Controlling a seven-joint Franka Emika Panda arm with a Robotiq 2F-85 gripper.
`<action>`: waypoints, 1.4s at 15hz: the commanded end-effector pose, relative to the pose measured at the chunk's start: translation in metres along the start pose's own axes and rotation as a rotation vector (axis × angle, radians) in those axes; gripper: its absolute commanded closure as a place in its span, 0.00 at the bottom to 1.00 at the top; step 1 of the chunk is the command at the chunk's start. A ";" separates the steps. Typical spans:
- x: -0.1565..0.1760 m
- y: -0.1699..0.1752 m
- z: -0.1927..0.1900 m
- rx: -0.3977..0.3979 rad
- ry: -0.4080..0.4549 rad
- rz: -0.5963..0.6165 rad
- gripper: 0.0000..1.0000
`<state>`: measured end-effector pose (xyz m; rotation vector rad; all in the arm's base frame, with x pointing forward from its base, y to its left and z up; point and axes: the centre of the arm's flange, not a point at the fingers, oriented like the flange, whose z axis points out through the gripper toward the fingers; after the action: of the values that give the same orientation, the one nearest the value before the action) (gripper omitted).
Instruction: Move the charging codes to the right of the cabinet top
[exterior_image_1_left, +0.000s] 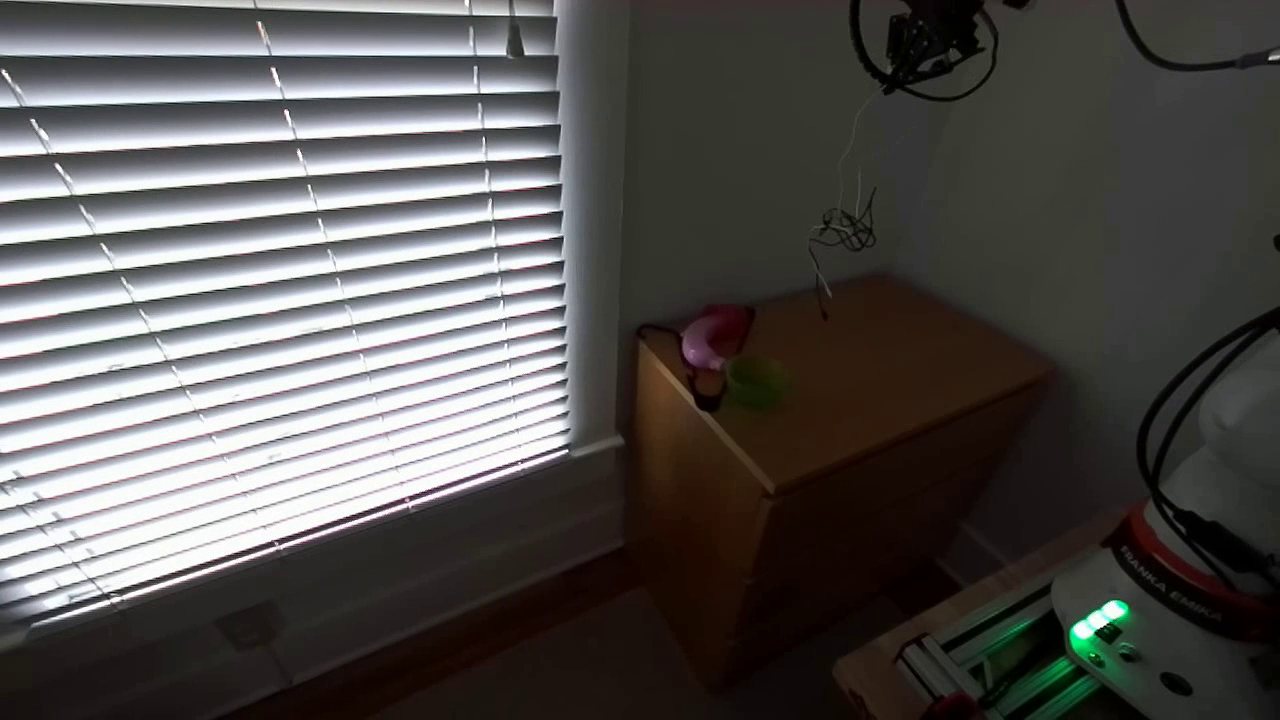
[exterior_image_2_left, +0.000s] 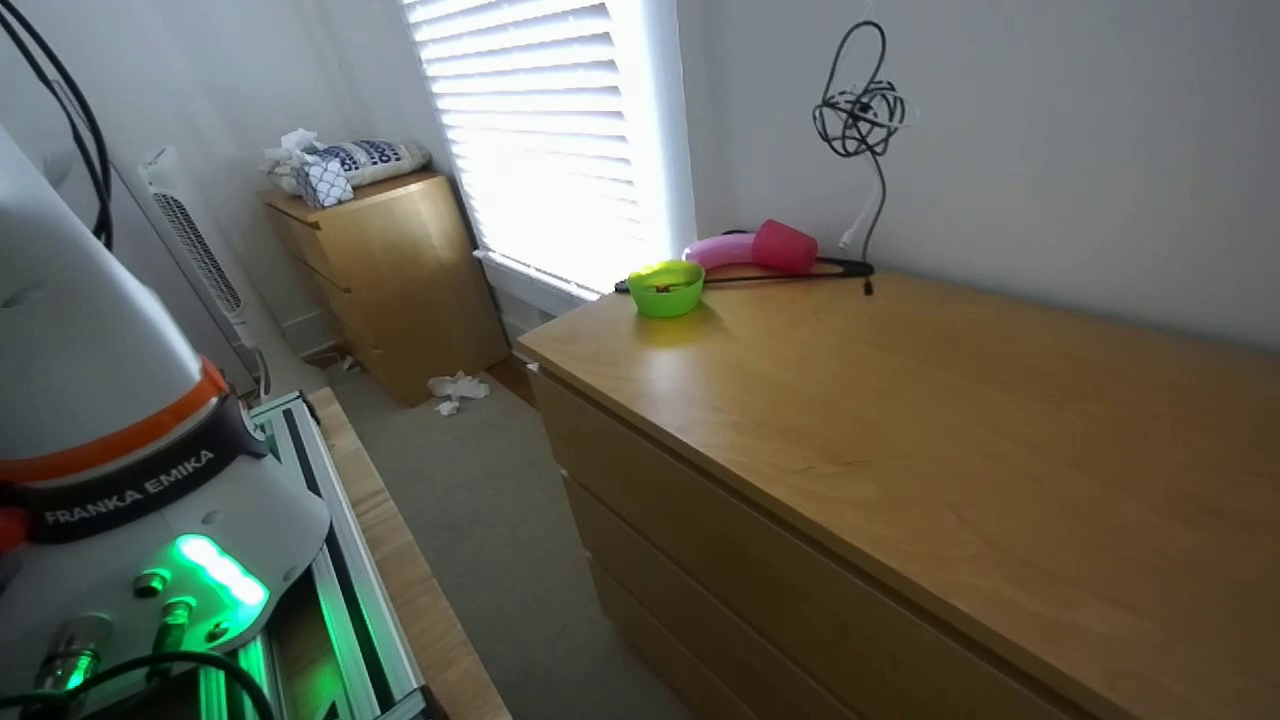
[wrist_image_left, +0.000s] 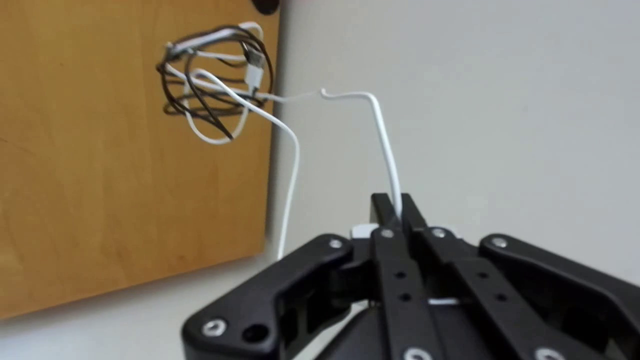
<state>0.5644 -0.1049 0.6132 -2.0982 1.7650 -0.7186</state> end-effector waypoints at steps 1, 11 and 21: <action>0.040 0.057 0.036 -0.075 -0.011 0.169 0.99; 0.146 0.193 0.139 -0.151 0.304 0.483 0.99; 0.122 0.243 0.280 -0.137 0.229 0.462 0.99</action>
<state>0.5217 -0.2979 0.3045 -1.6499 2.3974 -0.7666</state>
